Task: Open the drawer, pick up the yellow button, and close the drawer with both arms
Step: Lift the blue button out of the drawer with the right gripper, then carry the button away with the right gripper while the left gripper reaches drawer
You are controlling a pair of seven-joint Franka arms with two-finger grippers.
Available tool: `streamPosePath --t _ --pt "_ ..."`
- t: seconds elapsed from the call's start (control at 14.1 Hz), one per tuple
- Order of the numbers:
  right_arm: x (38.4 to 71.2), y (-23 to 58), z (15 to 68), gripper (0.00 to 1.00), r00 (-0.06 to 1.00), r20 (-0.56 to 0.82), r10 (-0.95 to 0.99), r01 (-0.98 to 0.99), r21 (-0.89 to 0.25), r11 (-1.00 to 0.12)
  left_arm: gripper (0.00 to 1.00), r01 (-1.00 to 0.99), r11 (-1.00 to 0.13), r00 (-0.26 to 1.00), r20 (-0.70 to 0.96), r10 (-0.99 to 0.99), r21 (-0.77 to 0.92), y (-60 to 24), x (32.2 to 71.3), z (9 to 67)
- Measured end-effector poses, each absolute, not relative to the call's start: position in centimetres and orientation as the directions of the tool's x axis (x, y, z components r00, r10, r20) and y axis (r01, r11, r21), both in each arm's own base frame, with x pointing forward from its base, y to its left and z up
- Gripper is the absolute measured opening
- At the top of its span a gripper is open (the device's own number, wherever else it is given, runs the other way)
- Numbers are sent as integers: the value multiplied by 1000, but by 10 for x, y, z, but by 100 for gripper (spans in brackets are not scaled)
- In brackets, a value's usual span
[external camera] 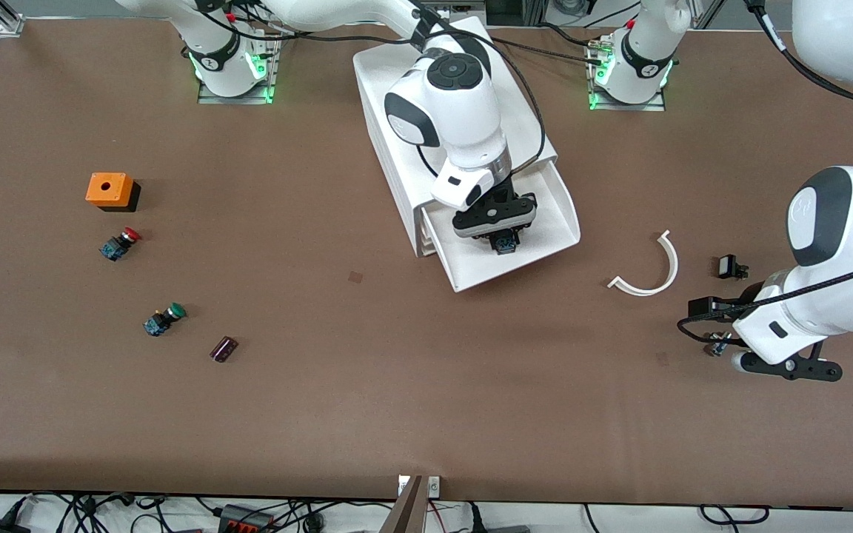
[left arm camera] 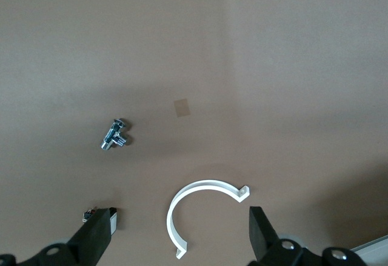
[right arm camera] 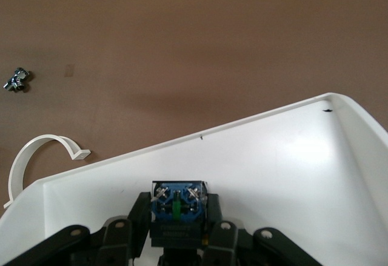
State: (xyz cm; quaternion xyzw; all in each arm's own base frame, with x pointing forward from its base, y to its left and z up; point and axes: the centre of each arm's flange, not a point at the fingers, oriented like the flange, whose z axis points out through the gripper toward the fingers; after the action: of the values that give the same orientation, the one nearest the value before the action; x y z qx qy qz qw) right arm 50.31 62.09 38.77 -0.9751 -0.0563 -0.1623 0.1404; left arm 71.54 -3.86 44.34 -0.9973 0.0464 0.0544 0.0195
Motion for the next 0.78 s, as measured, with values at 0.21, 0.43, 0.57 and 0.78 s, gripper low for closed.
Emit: streamPosePath --t 0.21,0.43,0.57,0.78 --pt "506 619 388 41 940 337 60 152 -252 -956 100 -95 -995 990 -112 -91 -33 -39 715 443" --pt "513 615 400 41 936 347 51 144 -247 -958 100 -93 -995 989 -120 -89 -33 -40 713 446" --pt "519 610 425 41 934 354 40 131 -236 -963 100 -90 -996 988 -129 -86 -27 -41 709 452" --pt "534 591 462 41 934 356 12 94 -212 -973 100 -87 -996 989 -120 -85 -11 -45 704 469"
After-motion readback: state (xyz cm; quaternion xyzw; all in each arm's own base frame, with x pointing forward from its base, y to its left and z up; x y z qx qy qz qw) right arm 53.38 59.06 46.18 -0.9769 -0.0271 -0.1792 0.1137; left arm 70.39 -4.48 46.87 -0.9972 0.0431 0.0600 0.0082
